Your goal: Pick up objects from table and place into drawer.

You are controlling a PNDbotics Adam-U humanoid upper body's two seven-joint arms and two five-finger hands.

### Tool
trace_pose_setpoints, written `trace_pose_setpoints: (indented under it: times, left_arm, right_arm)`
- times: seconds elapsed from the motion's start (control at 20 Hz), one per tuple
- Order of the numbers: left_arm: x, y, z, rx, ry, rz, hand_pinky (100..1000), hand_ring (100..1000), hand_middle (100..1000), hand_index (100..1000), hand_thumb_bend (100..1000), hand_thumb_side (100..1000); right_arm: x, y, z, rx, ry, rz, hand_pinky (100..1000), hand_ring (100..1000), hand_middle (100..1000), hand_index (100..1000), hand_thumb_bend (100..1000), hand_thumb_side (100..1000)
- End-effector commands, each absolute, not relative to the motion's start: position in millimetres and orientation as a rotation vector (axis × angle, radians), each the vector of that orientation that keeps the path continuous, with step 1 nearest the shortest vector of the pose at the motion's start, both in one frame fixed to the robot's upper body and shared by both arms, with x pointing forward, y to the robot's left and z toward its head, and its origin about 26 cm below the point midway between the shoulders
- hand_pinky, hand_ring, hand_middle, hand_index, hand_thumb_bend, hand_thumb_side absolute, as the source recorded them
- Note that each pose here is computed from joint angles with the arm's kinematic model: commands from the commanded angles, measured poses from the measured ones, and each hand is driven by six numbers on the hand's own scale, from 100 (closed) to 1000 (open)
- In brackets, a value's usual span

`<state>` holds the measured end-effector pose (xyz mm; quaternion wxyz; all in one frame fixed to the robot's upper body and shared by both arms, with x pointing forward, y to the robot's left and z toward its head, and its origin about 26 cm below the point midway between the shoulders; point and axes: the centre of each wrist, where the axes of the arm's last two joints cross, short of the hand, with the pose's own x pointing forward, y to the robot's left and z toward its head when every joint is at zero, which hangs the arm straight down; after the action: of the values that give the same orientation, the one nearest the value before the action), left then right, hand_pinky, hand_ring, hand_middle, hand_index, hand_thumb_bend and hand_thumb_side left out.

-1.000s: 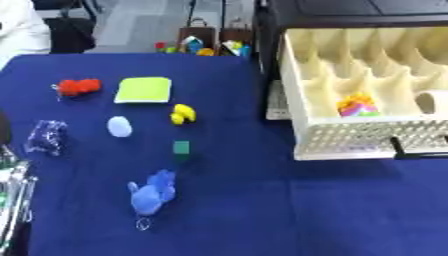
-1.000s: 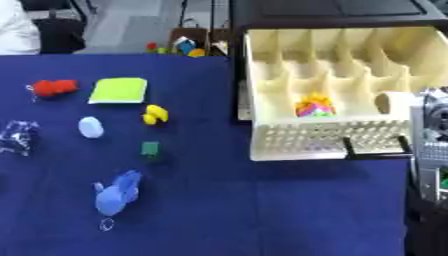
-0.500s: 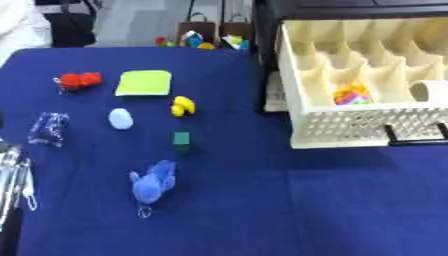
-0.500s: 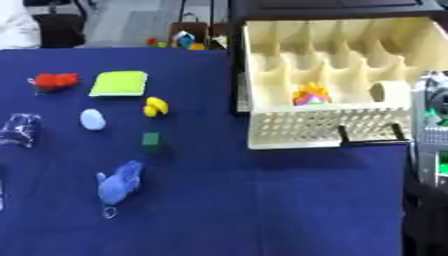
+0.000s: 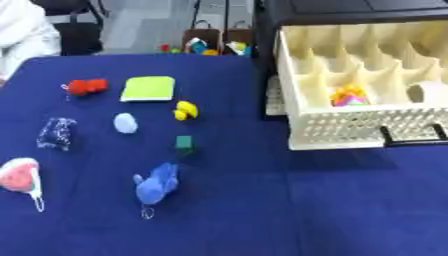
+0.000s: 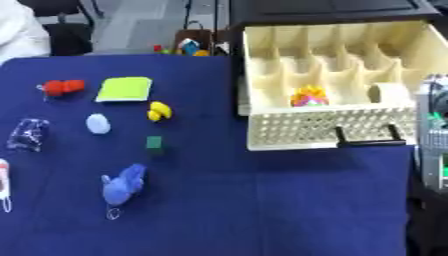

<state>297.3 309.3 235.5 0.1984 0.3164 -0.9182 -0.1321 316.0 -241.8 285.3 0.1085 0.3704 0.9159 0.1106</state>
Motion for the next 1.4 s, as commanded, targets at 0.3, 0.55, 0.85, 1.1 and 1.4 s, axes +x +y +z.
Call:
trace_pose_setpoints:
  times: [0.3,0.55,0.85,1.1,1.4]
  left_arm:
    - [286,334,258,1.150,-2.249,-0.766,670,807,769,916,659,985]
    - [281,345,255,1.206,-2.002,-0.913,677,812,780,923,694,1000]
    - [277,350,251,1.259,-1.792,-0.997,698,829,803,944,727,1000]
    - [277,351,249,1.258,-1.616,-1.112,748,862,843,964,782,978]
    - [274,355,249,1.199,-1.370,-1.231,796,894,881,1000,889,902]
  right_arm:
    - [314,-242,291,1.066,2.659,0.319,625,698,677,768,100,1000]
    - [314,-241,292,1.060,2.659,0.313,625,698,678,768,100,1000]
    - [313,-240,294,1.051,2.656,0.313,624,697,678,767,100,1000]
    - [313,-239,296,1.042,2.656,0.312,624,697,677,767,100,1000]
    - [313,-239,296,1.039,2.656,0.308,624,697,677,767,100,1000]
